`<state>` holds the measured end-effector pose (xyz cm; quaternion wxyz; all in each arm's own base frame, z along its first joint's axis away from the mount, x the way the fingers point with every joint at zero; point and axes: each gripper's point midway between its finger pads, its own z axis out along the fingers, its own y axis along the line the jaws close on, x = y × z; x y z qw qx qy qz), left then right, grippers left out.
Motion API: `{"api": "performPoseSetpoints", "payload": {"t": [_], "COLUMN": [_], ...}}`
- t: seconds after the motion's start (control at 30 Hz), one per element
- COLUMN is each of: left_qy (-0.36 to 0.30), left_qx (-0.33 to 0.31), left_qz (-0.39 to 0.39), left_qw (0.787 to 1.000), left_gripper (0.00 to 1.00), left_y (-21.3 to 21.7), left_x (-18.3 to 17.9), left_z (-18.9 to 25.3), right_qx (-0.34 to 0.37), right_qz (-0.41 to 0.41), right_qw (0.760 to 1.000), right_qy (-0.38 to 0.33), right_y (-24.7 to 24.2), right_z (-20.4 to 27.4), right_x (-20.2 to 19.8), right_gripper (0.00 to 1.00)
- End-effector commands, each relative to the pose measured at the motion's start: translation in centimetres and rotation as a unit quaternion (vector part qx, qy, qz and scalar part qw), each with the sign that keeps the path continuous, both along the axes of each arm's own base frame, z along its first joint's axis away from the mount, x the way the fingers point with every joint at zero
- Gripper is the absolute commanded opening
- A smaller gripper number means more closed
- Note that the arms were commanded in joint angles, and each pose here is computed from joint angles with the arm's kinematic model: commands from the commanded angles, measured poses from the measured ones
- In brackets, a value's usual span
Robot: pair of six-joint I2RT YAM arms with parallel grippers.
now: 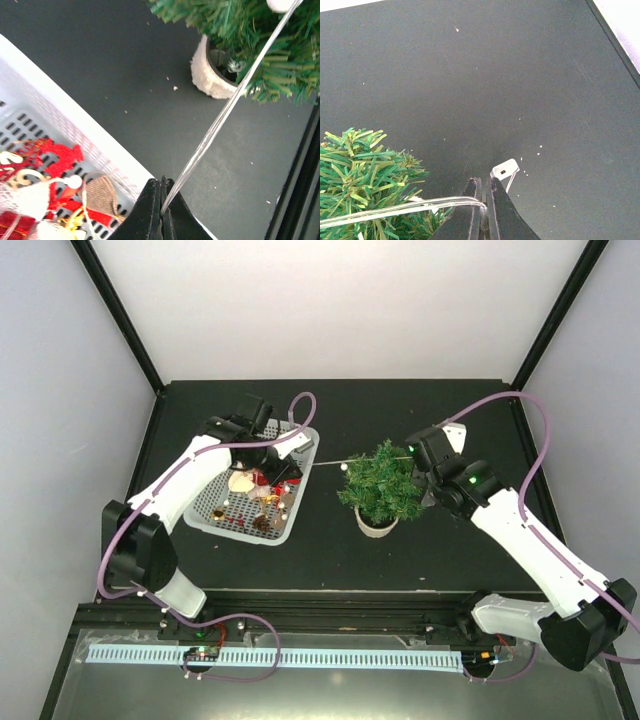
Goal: Decorate the small christmas tree
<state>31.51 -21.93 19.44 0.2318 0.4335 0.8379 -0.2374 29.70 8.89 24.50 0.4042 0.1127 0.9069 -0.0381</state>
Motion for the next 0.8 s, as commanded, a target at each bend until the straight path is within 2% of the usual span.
{"api": "performPoseSetpoints", "payload": {"t": [0.0, 0.13, 0.27, 0.5, 0.7, 0.77], "left_qy": [0.020, 0.031, 0.032, 0.031, 0.037, 0.037], "left_qx": [0.011, 0.017, 0.029, 0.040, 0.040, 0.040], "left_qz": [-0.007, -0.006, -0.003, 0.000, -0.003, -0.008], "left_qw": [1.000, 0.999, 0.999, 0.999, 0.998, 0.998], "left_gripper": [0.02, 0.02, 0.02, 0.02, 0.02, 0.02], "left_y": [1.0, 1.4, 2.1, 3.0, 3.3, 3.4], "left_x": [-1.9, -2.8, -3.4, -4.9, -6.1, -6.6], "left_z": [-1.0, -2.1, -2.7, -3.8, -3.9, -3.9], "right_qx": [-0.010, -0.003, 0.004, 0.011, 0.018, 0.023], "right_qz": [-0.013, 0.001, -0.001, -0.013, -0.023, -0.018], "right_qw": [1.000, 1.000, 1.000, 1.000, 0.998, 0.998], "right_qy": [0.000, 0.021, 0.025, -0.012, -0.049, -0.060], "right_y": [-1.0, -0.5, -0.6, -1.6, -2.7, -2.7], "right_z": [-0.5, -2.0, -2.1, 0.2, 3.1, 4.2], "right_x": [-0.5, -0.9, -1.2, -1.8, -2.4, -2.6], "right_gripper": [0.01, 0.03, 0.09, 0.38, 0.57, 0.59]}}
